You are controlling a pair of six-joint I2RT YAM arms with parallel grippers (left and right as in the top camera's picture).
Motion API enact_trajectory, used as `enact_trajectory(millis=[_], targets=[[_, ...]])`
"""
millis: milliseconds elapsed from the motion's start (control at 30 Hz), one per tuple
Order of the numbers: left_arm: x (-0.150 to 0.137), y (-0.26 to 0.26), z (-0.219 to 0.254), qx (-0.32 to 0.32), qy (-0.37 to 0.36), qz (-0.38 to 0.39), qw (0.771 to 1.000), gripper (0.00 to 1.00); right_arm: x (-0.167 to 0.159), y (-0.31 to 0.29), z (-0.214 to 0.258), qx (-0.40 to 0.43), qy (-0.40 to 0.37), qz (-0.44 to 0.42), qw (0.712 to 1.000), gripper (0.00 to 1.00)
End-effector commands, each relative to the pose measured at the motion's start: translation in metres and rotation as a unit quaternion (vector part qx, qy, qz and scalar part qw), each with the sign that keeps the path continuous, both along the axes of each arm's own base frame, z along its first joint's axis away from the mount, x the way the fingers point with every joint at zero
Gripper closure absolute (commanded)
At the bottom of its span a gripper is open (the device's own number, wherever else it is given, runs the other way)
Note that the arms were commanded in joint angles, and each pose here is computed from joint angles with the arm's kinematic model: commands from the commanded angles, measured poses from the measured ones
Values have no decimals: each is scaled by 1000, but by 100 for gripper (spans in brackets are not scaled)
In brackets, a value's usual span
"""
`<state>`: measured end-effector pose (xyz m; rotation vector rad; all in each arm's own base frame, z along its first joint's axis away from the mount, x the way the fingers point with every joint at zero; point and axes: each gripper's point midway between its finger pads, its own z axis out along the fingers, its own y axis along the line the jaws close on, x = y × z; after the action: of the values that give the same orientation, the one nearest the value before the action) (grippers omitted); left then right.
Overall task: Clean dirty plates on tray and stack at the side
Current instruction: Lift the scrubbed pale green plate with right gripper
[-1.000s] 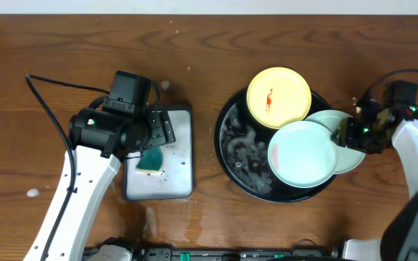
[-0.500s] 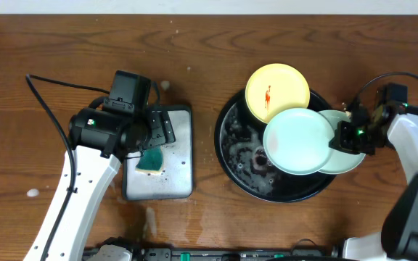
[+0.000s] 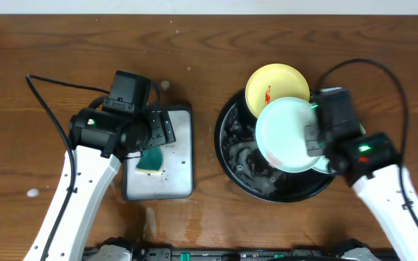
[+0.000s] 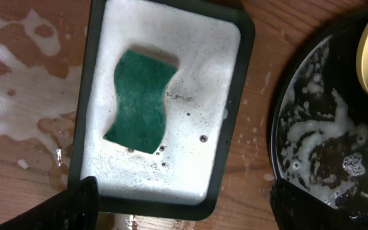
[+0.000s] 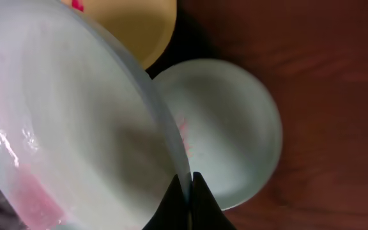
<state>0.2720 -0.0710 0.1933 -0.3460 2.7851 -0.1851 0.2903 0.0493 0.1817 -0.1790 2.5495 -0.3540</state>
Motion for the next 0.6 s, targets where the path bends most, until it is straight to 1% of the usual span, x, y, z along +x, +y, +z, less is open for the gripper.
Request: enact_trajectory(millis=[0, 233, 433, 567], targets=[[-1, 0, 0, 0, 1, -7, 1000, 14, 7, -6, 31, -127, -83, -30, 988, 99], [-1, 0, 0, 0, 1, -7, 1000, 14, -5, 42, 46, -224, -136, 52, 964, 99], [-1, 0, 0, 0, 1, -7, 1000, 14, -15, 67, 62, -251, -181, 88, 947, 99], [-1, 0, 0, 0, 1, -7, 1000, 14, -20, 76, 66, -260, -194, 104, 940, 99]])
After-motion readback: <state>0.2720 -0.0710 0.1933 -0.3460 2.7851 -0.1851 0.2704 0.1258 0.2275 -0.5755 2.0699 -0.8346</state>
